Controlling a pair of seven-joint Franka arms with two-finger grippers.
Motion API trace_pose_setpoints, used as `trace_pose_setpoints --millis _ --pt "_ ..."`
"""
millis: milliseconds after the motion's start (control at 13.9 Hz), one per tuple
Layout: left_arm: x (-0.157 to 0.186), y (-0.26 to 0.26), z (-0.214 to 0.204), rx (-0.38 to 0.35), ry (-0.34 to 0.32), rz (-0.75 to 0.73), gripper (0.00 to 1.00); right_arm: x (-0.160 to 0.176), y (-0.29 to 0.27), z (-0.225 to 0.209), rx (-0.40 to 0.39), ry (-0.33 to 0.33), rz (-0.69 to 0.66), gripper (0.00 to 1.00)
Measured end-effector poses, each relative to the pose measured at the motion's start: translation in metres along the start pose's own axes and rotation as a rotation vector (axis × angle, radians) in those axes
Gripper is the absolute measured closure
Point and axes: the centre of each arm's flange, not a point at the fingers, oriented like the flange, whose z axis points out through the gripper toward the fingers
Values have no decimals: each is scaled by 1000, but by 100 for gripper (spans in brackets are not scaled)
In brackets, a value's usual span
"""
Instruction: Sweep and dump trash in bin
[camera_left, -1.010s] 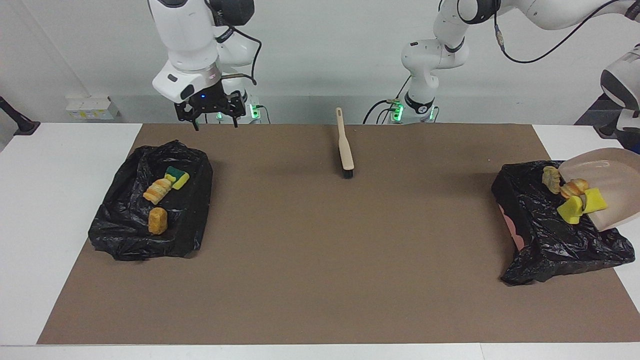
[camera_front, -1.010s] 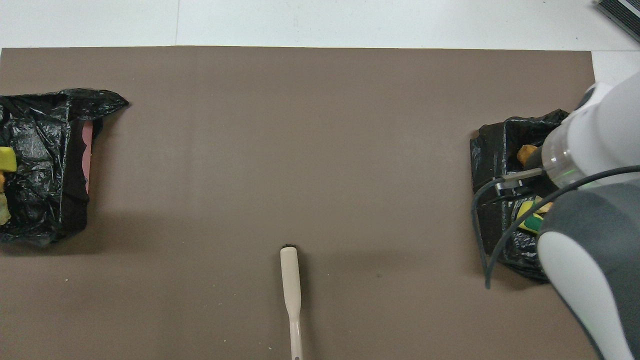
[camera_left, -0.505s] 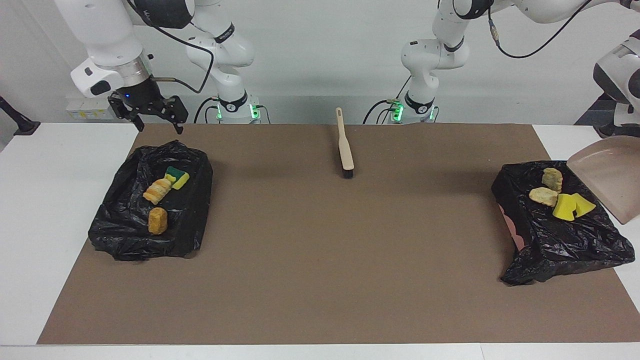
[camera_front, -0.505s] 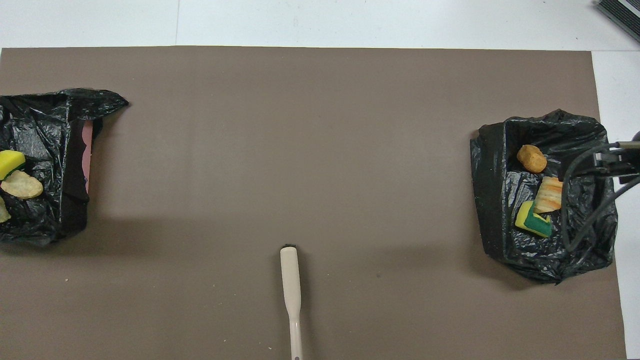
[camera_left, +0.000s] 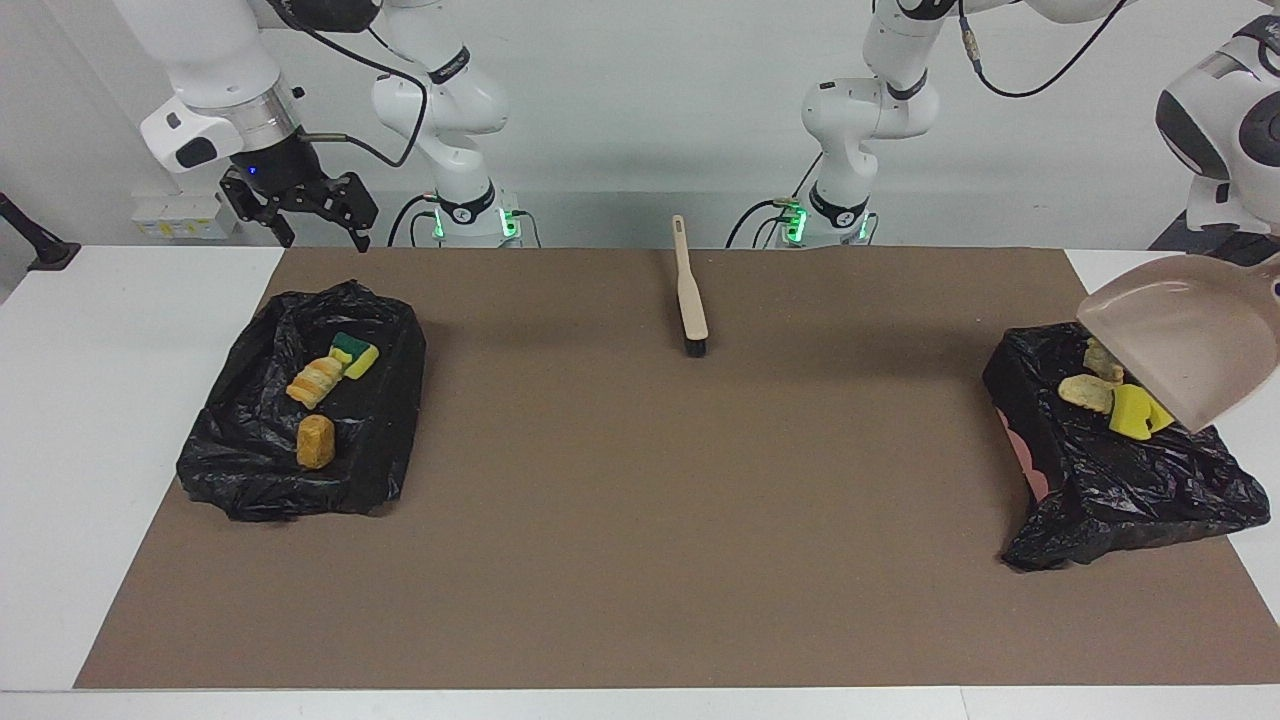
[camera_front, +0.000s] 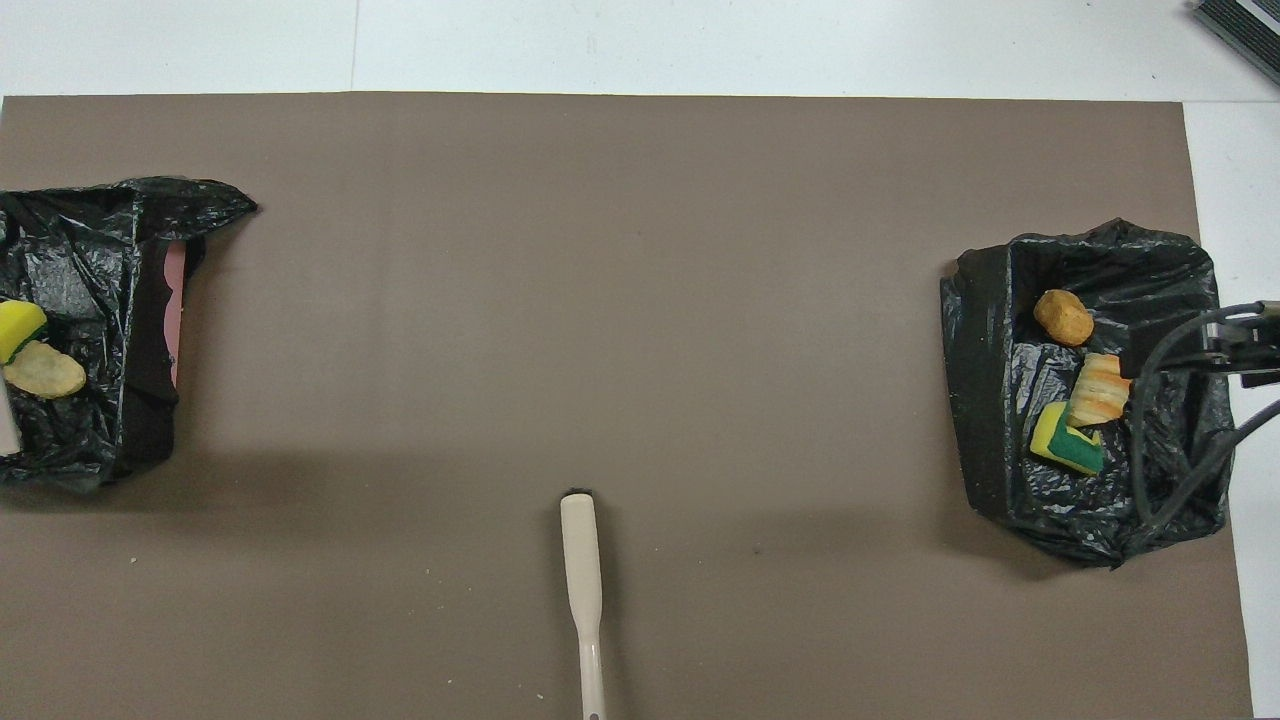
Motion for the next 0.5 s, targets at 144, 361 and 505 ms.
trace_pose_setpoints --millis 144,361,505 --pt "17 5 4 -42 149 -40 69 -3 -3 -1 -5 -18 -10 0" --pt "61 20 -7 -102 294 -192 69 -4 -12 -1 -17 -16 -42 0" --pt "111 35 -30 -151 354 -329 69 -4 -11 -2 -18 -15 -31 0"
